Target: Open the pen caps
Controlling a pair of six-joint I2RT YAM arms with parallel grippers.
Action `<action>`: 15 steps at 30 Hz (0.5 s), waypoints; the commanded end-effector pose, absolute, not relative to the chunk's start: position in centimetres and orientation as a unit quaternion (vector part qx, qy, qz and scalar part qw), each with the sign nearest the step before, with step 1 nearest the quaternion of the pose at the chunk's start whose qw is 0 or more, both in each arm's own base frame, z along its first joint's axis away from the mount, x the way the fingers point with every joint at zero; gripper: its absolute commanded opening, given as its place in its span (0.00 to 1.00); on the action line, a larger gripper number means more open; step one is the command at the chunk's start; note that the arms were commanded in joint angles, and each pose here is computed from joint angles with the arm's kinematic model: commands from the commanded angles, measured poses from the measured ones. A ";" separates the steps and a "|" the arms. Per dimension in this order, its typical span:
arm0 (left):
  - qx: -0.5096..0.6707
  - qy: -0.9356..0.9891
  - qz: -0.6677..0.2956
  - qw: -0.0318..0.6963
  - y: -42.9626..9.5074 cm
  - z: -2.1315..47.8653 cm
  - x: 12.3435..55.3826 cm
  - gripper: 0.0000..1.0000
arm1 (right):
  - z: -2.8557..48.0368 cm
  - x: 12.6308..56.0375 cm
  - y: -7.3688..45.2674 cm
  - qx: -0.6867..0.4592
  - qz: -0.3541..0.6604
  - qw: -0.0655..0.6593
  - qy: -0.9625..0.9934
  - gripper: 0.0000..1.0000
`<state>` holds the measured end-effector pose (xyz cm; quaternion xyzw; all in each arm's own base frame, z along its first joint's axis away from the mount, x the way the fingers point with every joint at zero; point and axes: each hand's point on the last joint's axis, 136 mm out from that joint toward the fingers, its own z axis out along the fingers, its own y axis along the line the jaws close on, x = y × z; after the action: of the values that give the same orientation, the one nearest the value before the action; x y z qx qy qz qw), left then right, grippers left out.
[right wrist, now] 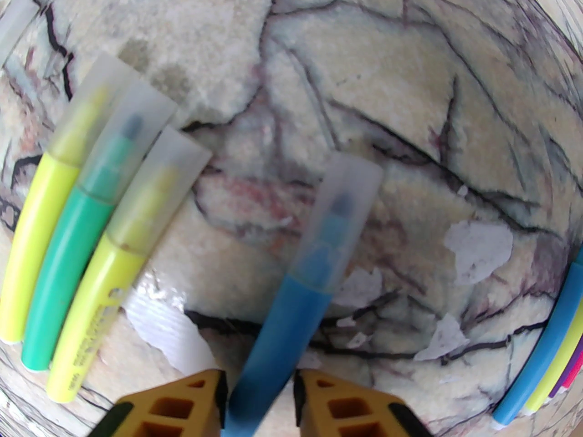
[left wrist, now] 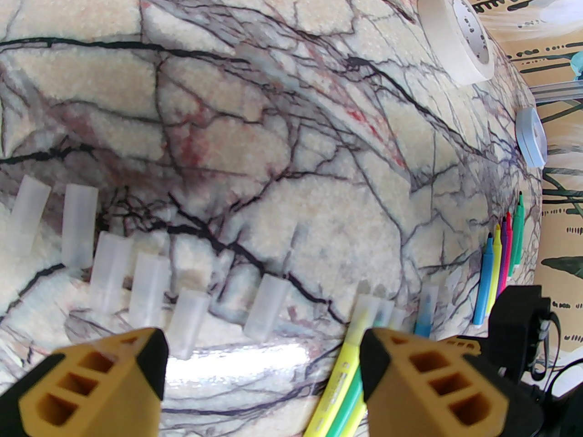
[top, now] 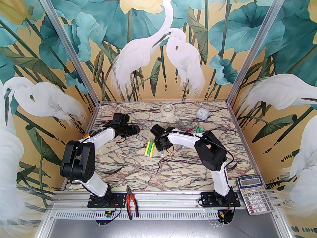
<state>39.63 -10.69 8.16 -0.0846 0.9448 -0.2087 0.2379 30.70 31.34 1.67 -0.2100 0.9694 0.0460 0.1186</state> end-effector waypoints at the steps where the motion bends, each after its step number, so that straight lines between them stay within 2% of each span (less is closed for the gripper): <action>1: -0.080 0.940 -0.222 0.246 -10.9 9.0 39.5 0.74 | 1.4 30.7 30.9 -0.223 0.022 0.114 0.968 0.29; 15: -0.078 0.940 -0.225 0.246 -11.0 9.0 39.4 0.74 | 0.4 30.0 30.7 -0.229 0.014 0.081 0.970 0.27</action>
<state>39.49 -10.85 8.08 -0.0832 0.9446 -0.2134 0.2350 30.34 30.51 1.30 -0.2213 0.9701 0.0196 0.0978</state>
